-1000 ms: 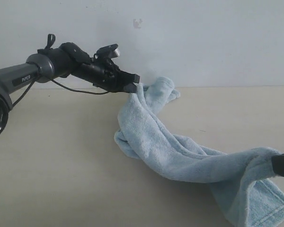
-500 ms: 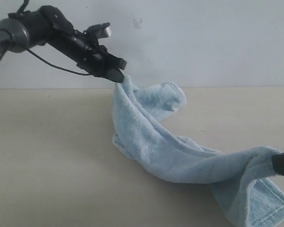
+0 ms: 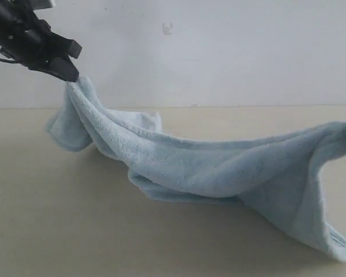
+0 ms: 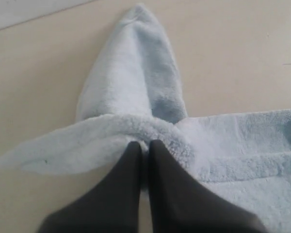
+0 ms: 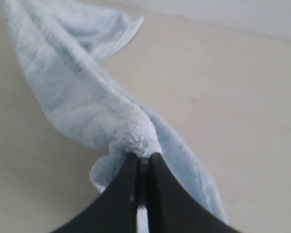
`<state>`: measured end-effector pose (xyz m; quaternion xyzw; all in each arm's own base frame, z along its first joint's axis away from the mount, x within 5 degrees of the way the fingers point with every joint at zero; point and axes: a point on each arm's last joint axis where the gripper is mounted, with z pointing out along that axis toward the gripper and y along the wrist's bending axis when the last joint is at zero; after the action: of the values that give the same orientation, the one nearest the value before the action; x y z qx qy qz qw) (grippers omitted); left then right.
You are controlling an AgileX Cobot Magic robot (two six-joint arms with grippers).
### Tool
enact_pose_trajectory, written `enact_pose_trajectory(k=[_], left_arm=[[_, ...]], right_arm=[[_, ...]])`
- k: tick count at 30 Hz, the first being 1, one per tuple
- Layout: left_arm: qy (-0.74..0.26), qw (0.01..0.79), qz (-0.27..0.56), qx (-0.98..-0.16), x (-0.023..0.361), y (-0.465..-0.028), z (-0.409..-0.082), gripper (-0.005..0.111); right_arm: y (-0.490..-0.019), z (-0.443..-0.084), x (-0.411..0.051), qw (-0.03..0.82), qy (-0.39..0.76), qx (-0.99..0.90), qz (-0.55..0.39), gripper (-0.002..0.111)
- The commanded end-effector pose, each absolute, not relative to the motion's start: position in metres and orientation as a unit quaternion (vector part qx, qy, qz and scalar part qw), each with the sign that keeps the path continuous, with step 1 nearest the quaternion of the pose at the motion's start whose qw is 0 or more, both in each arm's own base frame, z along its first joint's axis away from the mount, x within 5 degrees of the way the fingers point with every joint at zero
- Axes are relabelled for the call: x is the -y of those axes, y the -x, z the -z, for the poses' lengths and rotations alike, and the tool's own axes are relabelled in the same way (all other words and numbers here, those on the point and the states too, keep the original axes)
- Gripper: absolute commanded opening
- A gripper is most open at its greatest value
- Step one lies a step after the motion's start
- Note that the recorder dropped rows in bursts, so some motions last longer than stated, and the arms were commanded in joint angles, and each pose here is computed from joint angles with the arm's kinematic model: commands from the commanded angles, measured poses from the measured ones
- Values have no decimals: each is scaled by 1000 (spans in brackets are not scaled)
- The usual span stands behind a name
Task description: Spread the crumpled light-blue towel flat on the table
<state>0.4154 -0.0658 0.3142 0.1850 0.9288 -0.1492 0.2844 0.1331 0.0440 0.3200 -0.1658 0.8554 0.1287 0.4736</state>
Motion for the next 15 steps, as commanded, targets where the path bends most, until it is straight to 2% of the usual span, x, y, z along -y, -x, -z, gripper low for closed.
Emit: enact_pose_trajectory(k=[1, 7, 10, 13, 15], left_arm=[[-175, 340, 132, -915, 58, -367, -356, 4], [-149, 402, 107, -897, 46, -287, -412, 4], [-140, 439, 94, -882, 41, -246, -433, 4], [-144, 450, 95, -876, 38, -210, -440, 4], [-148, 434, 85, -884, 36, -196, -429, 4]], right_arm=[[-130, -359, -34, 492, 158, -853, -72, 0], [-117, -387, -31, 477, 161, -862, -66, 0], [-106, -404, -32, 496, 164, -849, -80, 0], [-91, -419, -30, 520, 166, -834, -80, 0], [-82, -422, -29, 524, 169, -831, -81, 0]])
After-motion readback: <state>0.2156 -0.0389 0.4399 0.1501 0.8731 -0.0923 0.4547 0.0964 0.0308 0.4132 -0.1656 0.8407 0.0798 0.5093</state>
